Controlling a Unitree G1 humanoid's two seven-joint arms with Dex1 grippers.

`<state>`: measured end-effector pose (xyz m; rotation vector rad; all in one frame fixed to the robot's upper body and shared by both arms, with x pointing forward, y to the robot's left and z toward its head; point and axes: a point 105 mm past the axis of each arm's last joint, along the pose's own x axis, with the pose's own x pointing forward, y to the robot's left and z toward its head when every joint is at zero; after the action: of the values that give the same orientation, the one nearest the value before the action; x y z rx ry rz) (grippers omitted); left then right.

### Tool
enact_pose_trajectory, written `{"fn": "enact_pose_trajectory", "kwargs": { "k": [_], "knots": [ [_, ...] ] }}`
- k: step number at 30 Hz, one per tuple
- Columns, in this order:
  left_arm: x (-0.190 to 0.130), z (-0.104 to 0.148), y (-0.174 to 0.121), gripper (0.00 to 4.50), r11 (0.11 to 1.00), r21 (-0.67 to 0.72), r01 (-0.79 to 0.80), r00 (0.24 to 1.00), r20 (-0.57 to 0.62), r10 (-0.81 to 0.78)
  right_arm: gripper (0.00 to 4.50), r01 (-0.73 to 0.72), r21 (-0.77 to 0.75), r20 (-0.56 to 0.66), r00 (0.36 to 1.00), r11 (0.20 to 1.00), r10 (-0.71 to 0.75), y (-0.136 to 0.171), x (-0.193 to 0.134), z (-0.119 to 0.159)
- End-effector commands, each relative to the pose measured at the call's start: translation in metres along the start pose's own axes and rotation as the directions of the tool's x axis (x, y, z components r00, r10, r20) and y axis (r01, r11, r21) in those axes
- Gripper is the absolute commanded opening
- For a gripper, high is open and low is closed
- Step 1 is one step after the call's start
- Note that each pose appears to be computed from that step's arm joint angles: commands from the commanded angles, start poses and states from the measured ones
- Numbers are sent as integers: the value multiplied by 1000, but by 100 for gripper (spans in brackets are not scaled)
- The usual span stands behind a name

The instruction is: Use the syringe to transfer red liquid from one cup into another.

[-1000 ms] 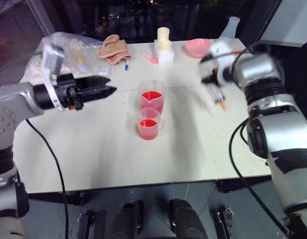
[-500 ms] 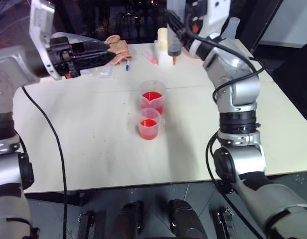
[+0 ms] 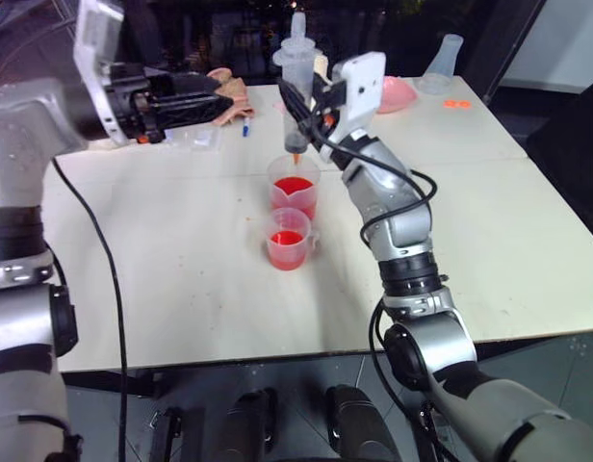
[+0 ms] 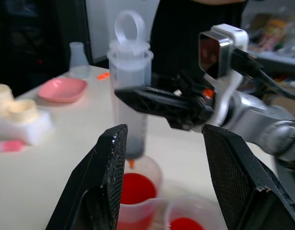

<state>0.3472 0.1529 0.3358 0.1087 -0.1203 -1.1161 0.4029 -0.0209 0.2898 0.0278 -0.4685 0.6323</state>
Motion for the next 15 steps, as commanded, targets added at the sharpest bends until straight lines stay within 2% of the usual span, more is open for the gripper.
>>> {"fn": "enact_pose_trajectory", "kwargs": {
  "k": [1,15],
  "knots": [
    [6,11,3,259,999,38,-15,998,55,13,135,-15,-28,37,999,999,16,6,2,4],
    [24,5,10,259,999,29,18,997,75,-20,135,-10,10,-3,1000,1000,10,13,-3,-25]
  ]
}}
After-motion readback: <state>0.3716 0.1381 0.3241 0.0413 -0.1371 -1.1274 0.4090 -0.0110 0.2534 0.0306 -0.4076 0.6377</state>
